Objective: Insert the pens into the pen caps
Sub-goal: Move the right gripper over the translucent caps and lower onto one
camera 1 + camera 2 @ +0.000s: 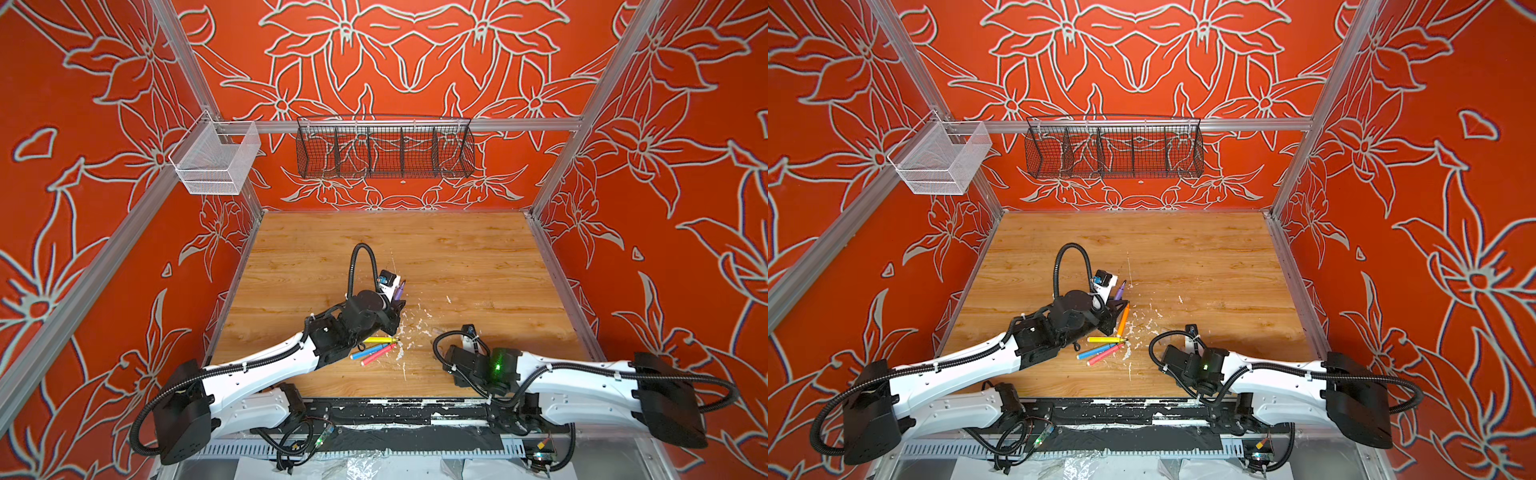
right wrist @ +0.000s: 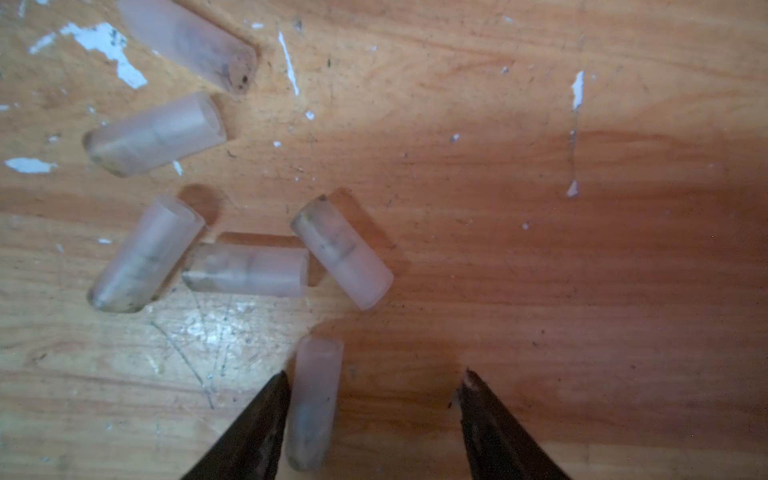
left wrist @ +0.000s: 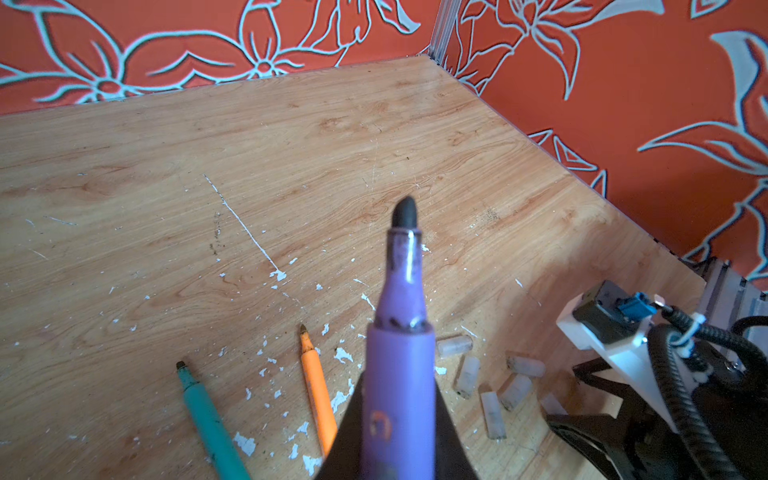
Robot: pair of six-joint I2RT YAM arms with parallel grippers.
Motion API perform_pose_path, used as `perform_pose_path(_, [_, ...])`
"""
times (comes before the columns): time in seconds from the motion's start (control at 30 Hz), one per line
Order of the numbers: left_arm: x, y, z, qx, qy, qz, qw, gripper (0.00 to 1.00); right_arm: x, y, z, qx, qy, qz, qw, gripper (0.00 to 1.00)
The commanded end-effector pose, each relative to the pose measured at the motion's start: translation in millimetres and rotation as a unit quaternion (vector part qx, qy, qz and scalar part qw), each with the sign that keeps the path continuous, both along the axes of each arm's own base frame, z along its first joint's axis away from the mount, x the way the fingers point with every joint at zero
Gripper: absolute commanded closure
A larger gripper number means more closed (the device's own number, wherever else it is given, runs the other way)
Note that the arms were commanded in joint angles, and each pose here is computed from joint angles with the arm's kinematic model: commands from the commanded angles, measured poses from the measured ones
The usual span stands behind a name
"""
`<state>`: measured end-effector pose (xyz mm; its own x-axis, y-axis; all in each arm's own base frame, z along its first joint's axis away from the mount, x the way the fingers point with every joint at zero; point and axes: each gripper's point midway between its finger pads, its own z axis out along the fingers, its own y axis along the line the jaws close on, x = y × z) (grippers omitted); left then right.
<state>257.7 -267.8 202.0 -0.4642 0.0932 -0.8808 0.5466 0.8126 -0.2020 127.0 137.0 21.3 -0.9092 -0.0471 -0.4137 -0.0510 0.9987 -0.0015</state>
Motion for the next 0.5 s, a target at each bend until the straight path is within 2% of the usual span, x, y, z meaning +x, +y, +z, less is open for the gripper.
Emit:
perform_pose_path(0.0, [-1.2,-0.6,6.3,-0.013,-0.012,-0.006,1.0,1.0,-1.2,-12.0,-0.2,-0.025,-0.003,-0.015,1.0,0.39])
perform_pose_path(0.47, [-2.0,-2.4,5.9,-0.014,-0.011,-0.011,1.0,1.0,-1.5,-12.1,-8.9,-0.037,0.001,-0.014,0.999,0.64])
